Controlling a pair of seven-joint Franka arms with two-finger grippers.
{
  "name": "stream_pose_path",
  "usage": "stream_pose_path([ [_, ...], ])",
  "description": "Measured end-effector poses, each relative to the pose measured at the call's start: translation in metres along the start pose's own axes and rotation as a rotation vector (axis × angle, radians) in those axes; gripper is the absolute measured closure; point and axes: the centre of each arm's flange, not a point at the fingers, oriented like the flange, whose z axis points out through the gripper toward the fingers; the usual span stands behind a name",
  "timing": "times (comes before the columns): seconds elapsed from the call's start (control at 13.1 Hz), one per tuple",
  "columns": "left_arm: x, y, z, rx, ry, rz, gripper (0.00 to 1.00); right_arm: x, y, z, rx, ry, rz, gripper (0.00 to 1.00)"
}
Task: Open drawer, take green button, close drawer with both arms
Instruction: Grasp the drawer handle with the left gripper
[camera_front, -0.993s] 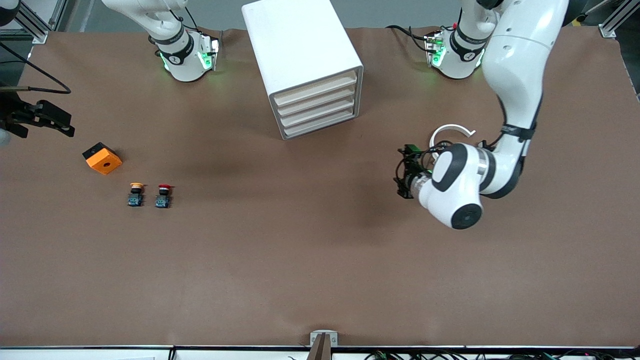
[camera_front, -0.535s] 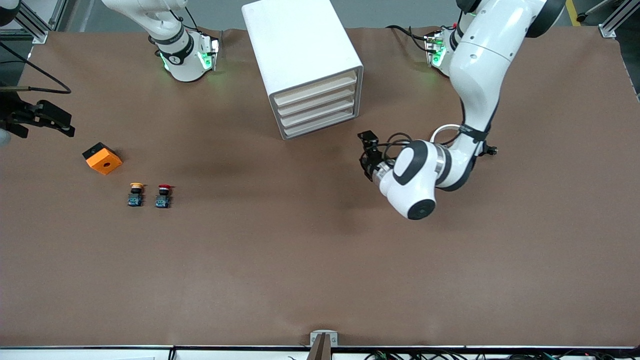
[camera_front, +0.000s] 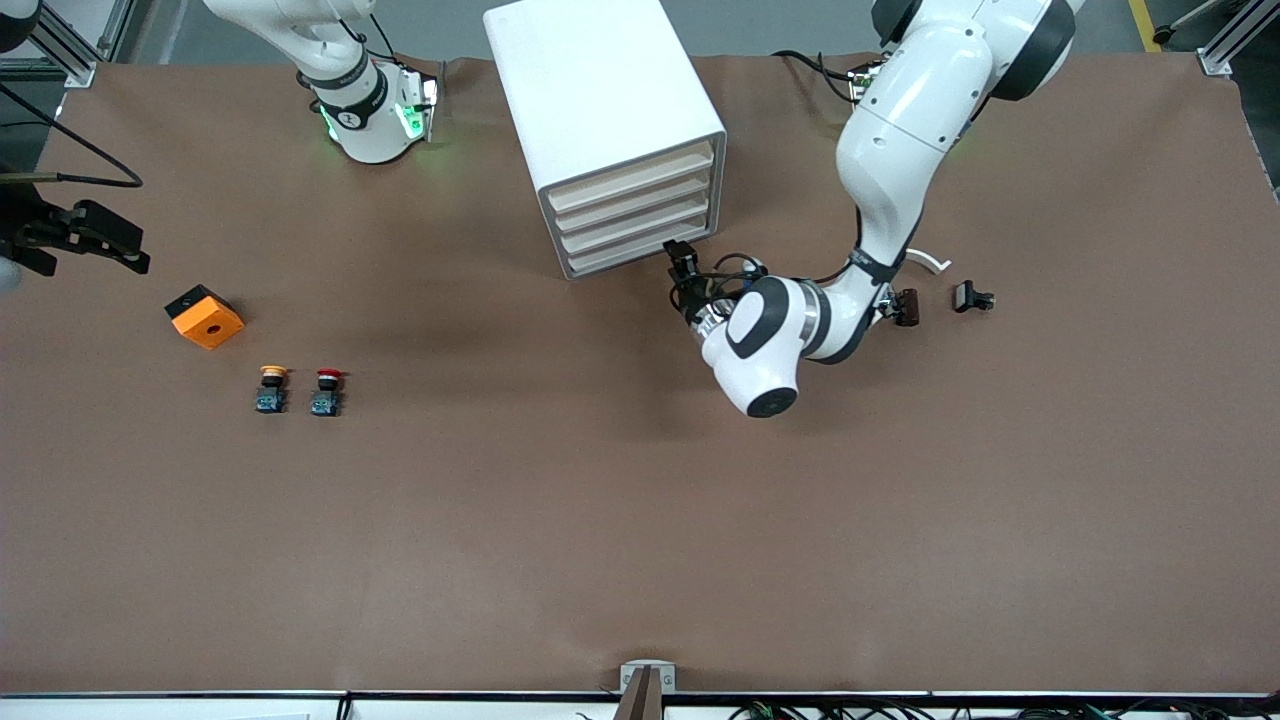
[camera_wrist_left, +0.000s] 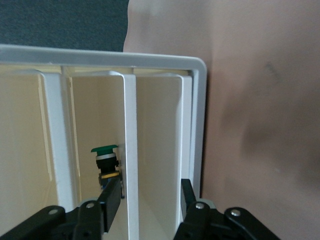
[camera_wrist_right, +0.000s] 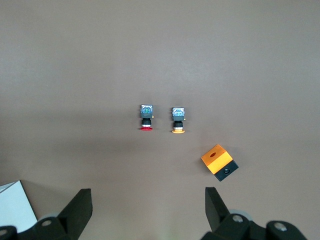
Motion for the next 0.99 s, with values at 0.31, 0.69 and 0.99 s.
stream_pose_path([
  [0.31,-0.011,-0.007,0.036,0.049,0.018,-0.014,0.54,0.0,0.0,0.0,-0.001,0.0,0.0,0.0],
  [0.69,-0.019,-0.009,0.076,0.076,0.067,-0.022,0.61,0.0,0.002,0.0,-0.019,-0.001,-0.001,0.0],
  [0.99,-0.017,-0.008,0.07,0.095,0.056,-0.029,0.91,0.0,0.002,0.0,-0.02,-0.001,0.0,0.0],
])
